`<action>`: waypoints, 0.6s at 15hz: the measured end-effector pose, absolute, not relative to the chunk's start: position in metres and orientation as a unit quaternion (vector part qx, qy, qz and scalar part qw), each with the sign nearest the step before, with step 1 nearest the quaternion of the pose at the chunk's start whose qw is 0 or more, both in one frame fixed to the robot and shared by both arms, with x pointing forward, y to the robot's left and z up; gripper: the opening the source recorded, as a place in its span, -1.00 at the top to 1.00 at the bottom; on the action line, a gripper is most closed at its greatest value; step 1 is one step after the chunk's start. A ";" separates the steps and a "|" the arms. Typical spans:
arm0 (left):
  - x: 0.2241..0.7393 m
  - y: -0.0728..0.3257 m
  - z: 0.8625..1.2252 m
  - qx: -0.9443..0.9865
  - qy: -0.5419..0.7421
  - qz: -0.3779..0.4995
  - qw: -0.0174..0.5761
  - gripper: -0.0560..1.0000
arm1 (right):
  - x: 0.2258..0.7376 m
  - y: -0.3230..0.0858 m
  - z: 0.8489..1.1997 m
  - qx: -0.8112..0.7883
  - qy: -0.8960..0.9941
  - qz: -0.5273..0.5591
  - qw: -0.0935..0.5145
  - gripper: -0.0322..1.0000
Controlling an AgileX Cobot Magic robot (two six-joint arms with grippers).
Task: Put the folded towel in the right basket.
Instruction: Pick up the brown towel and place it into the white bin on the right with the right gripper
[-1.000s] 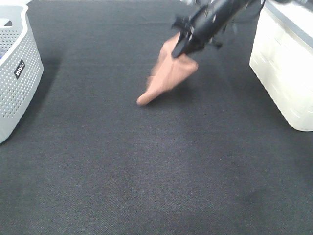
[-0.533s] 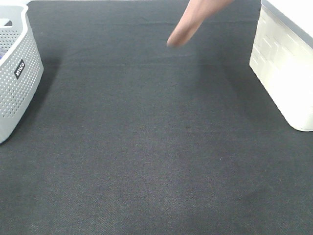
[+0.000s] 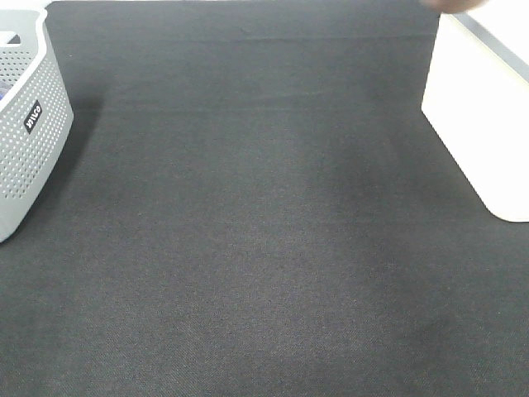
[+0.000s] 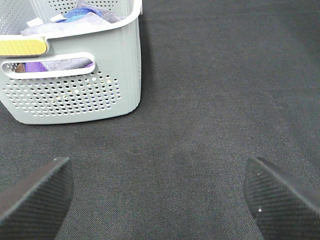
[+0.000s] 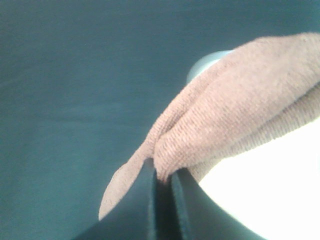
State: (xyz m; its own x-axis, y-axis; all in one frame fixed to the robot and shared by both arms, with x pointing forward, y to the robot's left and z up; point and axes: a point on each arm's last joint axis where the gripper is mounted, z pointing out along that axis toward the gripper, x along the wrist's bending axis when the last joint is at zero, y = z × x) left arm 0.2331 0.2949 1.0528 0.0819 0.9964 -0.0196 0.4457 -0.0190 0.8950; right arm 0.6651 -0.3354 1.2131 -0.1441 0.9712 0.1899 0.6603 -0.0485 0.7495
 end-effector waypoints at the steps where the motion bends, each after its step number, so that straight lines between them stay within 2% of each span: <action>1: 0.233 0.295 1.053 0.622 0.580 0.351 0.393 -0.76 | 0.663 -0.354 1.213 0.635 0.644 0.368 0.216 0.90; 4: 0.233 0.295 1.053 0.622 0.580 0.351 0.393 -0.76 | 0.666 -0.394 1.199 0.669 0.618 0.350 0.219 0.90; 5: 0.233 0.295 1.053 0.622 0.580 0.351 0.393 -0.76 | 0.666 -0.394 1.199 0.669 0.618 0.350 0.219 0.90; 9: 0.233 0.295 1.053 0.622 0.580 0.351 0.393 -0.76 | 0.691 -0.411 1.141 0.714 0.607 0.308 0.162 0.89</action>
State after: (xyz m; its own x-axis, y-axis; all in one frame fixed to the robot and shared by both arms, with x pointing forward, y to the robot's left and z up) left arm 0.2331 0.2949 1.0528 0.0819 0.9964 -0.0196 0.4457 -0.0190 0.8950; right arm 0.6907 -0.4106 1.1406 0.0728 0.9673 0.2429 0.7671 -0.2100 0.6062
